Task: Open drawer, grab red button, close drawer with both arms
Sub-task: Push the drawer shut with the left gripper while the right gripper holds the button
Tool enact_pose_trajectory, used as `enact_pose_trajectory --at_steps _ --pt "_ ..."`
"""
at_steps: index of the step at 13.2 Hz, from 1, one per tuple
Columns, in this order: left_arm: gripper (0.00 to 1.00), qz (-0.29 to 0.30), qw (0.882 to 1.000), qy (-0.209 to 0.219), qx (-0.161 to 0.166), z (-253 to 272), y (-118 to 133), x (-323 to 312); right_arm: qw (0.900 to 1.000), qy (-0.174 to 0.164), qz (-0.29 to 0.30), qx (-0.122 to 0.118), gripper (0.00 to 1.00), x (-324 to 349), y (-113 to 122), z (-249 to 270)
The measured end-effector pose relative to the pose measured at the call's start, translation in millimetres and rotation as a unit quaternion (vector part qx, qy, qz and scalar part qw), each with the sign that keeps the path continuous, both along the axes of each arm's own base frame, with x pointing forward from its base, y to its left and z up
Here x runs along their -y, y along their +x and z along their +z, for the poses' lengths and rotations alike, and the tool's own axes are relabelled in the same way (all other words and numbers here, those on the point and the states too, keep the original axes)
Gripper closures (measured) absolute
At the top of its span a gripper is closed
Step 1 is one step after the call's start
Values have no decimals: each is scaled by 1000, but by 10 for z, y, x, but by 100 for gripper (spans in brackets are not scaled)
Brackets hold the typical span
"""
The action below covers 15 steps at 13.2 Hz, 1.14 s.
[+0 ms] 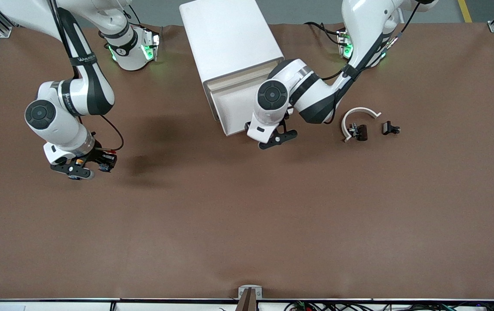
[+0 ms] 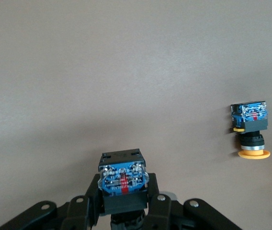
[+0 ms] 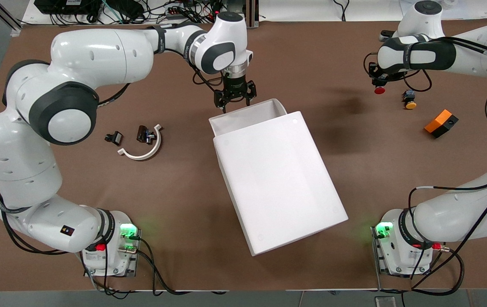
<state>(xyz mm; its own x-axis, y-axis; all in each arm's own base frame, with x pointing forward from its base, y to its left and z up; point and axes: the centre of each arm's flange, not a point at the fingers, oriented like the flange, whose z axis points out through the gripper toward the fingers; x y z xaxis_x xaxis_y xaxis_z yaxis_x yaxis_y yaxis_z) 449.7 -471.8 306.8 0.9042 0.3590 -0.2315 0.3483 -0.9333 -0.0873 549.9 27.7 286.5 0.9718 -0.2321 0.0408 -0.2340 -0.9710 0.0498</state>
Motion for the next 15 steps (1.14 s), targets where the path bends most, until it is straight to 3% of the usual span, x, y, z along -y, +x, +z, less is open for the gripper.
enact_pose_trajectory --at_steps 5,11,15 --pt "0 3 1000 12 -4 -54 -267 192 1000 -5 -6 -14 59 126 -14 -223" --pt "0 -10 1000 13 -1 -27 -588 459 1000 -16 26 -7 59 604 12 -524" --pt "0 -20 1000 12 -2 -15 -755 581 999 -16 27 -17 59 765 -19 -669"
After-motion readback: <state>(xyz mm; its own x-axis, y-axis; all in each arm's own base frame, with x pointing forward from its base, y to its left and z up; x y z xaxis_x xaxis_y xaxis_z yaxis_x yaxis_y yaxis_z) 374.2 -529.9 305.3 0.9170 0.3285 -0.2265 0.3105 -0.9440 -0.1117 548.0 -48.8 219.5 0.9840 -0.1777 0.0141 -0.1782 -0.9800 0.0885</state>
